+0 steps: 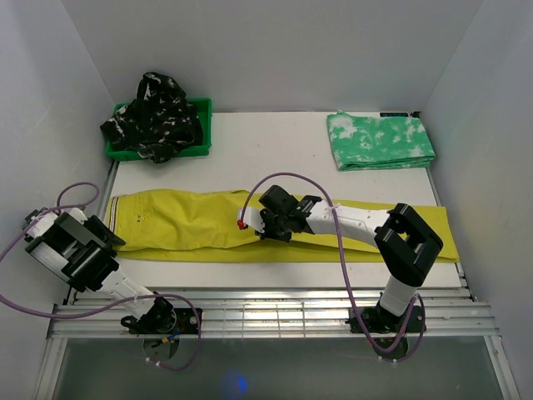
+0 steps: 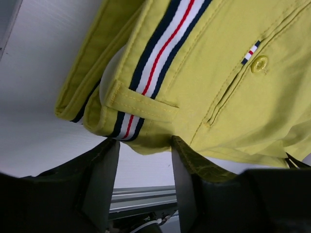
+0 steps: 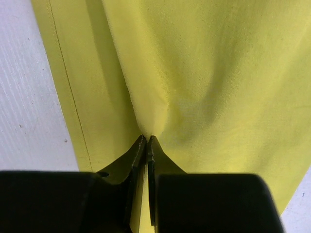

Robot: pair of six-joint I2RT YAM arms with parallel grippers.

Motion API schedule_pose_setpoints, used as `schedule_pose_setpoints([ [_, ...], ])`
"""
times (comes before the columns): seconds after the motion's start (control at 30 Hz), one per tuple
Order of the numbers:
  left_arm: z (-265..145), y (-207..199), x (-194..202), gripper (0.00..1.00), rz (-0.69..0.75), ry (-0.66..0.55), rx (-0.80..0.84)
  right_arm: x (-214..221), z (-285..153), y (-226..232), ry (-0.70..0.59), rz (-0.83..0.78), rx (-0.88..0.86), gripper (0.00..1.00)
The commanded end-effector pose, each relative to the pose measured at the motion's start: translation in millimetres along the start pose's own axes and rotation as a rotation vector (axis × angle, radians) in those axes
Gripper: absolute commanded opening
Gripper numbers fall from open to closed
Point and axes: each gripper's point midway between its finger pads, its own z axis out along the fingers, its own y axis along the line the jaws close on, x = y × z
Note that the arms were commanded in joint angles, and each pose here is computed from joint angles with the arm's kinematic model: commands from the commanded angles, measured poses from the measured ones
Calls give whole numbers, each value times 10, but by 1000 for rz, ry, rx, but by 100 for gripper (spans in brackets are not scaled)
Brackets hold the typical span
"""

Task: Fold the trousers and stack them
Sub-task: Fold the trousers

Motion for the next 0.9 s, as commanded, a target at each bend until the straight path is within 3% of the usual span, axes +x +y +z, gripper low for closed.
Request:
schedule_pose_setpoints([
  [0.0, -29, 38, -262, 54, -1, -67, -8, -211, -89, -64, -73, 2, 5, 8],
  [0.1, -64, 17, -376, 38, 2, -87, 3, -200, -123, -88, -79, 7, 7, 8],
  [0.13, -80, 3, -419, 27, 6, -96, 10, -199, -144, -96, -81, 6, 8, 8],
  [0.27, -249, -230, -560, 0, 57, -122, 97, -249, -258, -147, -104, 5, 15, 8],
  [0.4, -520, -463, -672, 0, 147, -164, 161, -328, -419, -124, -136, 5, -4, 8],
  [0.5, -671, -487, -657, 0, 231, -185, 122, -321, -502, 8, -149, 6, -54, 8],
  [0.63, -655, -280, -462, 0, 292, -135, 8, -150, -454, 181, -130, 14, -101, 8],
  [0.87, -226, 335, -107, 0, 283, -19, -194, 292, -24, 468, -40, 23, -199, 8],
])
